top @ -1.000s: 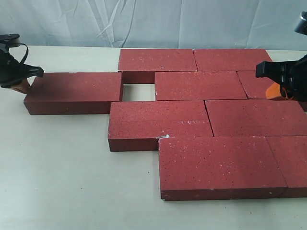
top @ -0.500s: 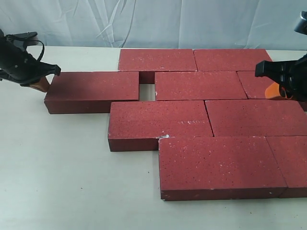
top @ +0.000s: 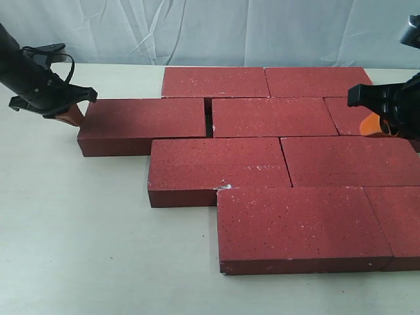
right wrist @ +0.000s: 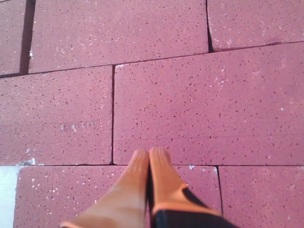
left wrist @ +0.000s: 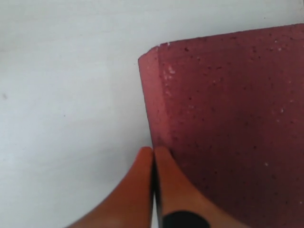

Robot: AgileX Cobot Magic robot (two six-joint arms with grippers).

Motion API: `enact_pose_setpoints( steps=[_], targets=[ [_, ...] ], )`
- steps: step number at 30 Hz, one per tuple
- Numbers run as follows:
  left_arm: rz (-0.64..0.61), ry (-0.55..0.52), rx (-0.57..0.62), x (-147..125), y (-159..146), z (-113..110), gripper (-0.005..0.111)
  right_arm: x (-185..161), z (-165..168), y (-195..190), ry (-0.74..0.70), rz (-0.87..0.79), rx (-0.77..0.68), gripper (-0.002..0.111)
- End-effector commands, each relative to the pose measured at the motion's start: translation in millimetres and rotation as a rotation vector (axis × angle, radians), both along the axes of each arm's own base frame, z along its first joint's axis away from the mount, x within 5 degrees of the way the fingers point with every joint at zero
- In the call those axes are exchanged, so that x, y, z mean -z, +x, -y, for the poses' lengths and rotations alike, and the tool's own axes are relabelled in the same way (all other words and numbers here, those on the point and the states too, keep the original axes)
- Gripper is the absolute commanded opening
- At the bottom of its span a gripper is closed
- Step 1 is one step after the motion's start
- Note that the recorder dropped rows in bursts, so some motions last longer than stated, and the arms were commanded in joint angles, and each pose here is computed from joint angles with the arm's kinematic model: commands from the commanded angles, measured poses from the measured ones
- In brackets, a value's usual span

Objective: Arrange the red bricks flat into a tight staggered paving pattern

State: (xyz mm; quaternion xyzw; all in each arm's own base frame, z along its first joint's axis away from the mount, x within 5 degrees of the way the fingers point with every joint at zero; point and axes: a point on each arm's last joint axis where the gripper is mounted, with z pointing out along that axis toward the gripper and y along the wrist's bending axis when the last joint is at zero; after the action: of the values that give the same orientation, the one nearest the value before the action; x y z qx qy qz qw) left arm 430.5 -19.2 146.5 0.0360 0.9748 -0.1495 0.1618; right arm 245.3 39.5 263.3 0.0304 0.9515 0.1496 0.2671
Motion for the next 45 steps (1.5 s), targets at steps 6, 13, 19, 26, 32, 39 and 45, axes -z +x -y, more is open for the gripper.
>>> enact_pose_setpoints(
  steps=[6,13,19,26,32,39,45],
  targets=[
    [0.0,-0.02,0.038,1.5,0.3,16.1,0.0,1.2,0.8,0.6,-0.003,0.003,-0.001,-0.001],
    [-0.019,-0.001,0.037,2.6,-1.3,6.3,0.0,1.2,0.8,0.6,-0.003,0.003,-0.001,-0.001],
    [-0.028,0.016,-0.046,-19.8,-7.2,-19.1,0.0,1.2,0.9,0.6,-0.005,0.003,-0.002,-0.001],
    [-0.002,0.086,-0.133,-81.7,-30.1,-39.8,0.0,0.4,1.3,2.0,-0.006,0.02,0.004,-0.001],
    [0.055,0.048,-0.143,-126.8,-60.7,-32.4,0.0,0.2,1.7,2.5,-0.02,0.031,-0.009,-0.001],
    [0.113,0.031,-0.151,-160.5,-110.5,-26.3,0.0,0.2,1.7,2.5,-0.02,0.031,-0.009,-0.001],
    [0.201,0.029,-0.152,-186.5,-162.5,-21.0,0.0,0.1,1.4,2.5,-0.016,0.031,-0.008,-0.001]
  ],
)
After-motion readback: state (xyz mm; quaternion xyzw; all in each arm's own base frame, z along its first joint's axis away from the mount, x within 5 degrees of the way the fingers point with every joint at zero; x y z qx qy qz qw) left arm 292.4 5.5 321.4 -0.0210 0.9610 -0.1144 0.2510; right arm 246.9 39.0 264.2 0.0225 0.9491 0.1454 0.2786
